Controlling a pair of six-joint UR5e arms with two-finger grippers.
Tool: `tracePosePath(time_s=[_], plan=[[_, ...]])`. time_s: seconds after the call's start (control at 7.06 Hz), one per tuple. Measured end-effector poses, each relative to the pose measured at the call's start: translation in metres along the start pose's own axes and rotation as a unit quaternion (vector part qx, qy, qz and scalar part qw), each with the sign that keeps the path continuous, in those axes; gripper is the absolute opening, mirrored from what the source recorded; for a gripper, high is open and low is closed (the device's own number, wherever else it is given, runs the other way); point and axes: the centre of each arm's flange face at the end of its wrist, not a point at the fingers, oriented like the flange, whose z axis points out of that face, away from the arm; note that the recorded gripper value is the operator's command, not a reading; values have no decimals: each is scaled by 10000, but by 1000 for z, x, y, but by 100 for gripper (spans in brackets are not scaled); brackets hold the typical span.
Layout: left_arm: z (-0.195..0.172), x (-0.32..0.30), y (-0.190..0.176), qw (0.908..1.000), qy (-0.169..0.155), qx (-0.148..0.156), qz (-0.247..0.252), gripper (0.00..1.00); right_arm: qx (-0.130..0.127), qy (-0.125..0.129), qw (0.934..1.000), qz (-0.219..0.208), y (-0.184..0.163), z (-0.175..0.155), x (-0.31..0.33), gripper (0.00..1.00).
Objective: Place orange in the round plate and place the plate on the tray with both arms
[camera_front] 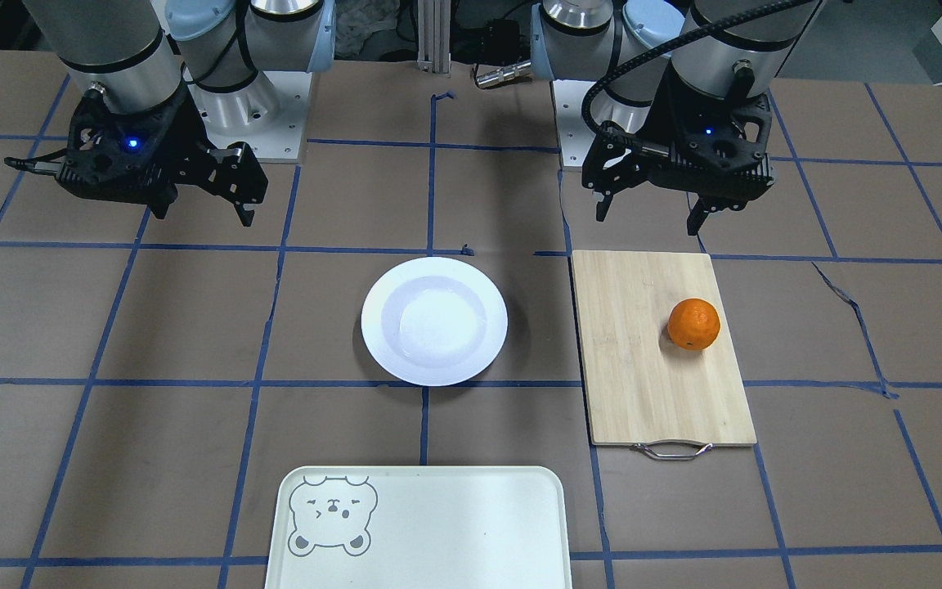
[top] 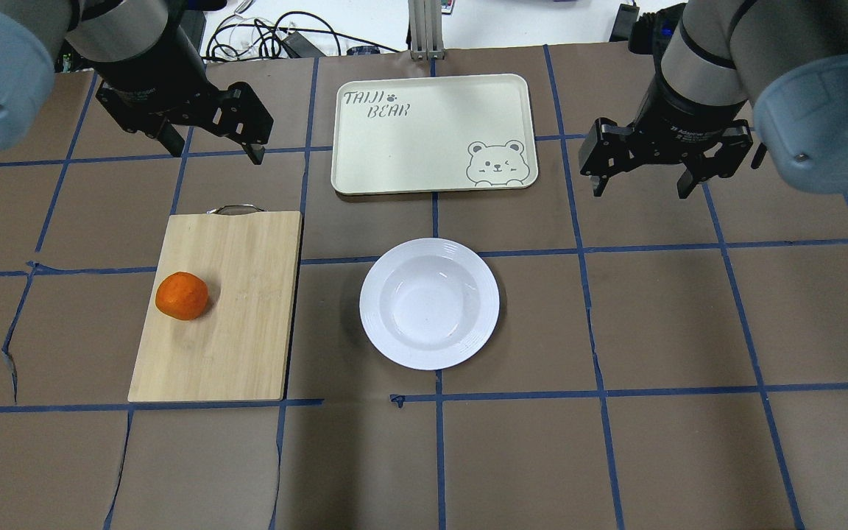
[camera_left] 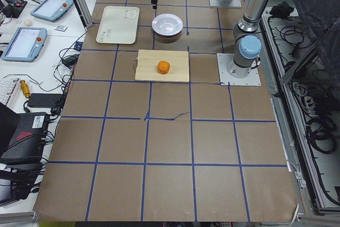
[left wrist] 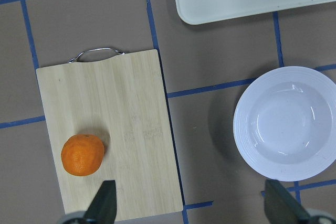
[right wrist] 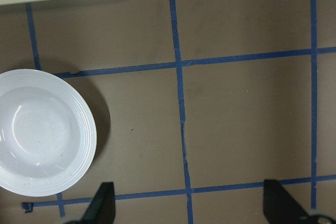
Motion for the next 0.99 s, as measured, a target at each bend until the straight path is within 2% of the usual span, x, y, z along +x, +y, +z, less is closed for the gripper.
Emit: tracePosePath(time_s=[0.57, 0.71, 0.99], plan=[[4, -4, 0, 10000, -24, -44, -48, 100, -14, 17, 10000, 4, 0, 1, 0, 100], [12, -20, -4, 9997, -61, -139, -203, 100, -18, 18, 10000, 5, 0, 1, 1, 100], [61, -77, -2, 9970, -22, -534, -566, 100, -20, 18, 10000, 8, 0, 2, 1, 100]])
